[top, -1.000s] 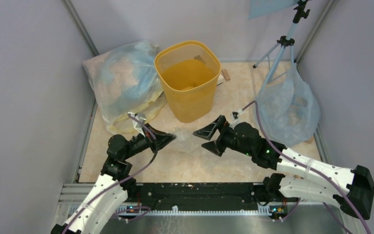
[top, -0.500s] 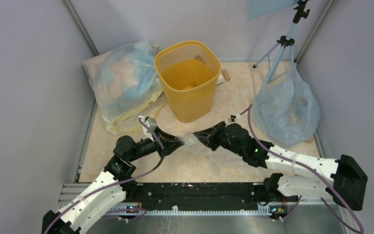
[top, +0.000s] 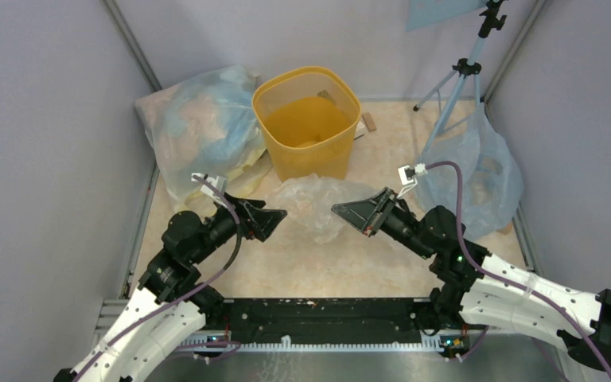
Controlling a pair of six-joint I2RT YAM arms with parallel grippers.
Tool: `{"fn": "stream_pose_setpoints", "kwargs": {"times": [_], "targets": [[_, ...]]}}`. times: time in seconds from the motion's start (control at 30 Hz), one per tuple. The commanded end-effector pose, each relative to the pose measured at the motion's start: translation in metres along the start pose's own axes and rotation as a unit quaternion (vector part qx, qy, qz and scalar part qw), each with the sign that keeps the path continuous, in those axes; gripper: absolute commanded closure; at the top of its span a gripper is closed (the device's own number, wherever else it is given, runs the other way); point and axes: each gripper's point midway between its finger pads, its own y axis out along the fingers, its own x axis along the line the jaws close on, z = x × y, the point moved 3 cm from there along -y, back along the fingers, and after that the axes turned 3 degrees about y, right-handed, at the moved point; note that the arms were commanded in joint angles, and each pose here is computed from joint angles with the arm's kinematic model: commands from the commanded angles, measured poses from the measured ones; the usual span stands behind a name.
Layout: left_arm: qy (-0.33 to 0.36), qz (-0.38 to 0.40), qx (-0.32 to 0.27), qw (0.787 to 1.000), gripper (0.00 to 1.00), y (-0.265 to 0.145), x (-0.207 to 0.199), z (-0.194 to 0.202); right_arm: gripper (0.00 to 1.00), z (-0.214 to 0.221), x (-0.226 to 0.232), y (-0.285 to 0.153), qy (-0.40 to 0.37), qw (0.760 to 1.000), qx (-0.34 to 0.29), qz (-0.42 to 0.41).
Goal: Put the trash bags into the trash bin
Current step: Unfold the trash bag at the center of the board.
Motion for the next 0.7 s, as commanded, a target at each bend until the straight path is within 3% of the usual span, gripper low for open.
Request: {"fn": "stream_pose_setpoints", "kwargs": {"times": [0.0,0.13,0.3,0.5,0.67], "targets": [[-0.018,-0.009,0.051,0.998,0.08,0.002,0.001,0.012,1.0,0.006,-0.001,-0.012,-0.1,0.994,0.033,-0.014],[0.004,0.052,0.022,0.998,0.05,-0.003,-0.015,0.005,1.0,0.018,-0.019,-0.021,-0.124,0.991,0.06,0.0],[0.024,0.039,0.033,0.998,0.05,-0.005,-0.008,0.013,1.0,0.023,-0.056,-0.032,-0.125,0.988,0.058,0.063],[0.07,0.098,0.071,0.99,0.09,-0.001,-0.009,0.039,1.0,0.002,-0.081,-0.042,-0.041,0.983,-0.023,0.178],[0.092,0.136,0.038,0.986,0.13,0.001,-0.013,0.041,1.0,-0.015,-0.079,-0.046,0.001,0.968,-0.06,0.245]]}}
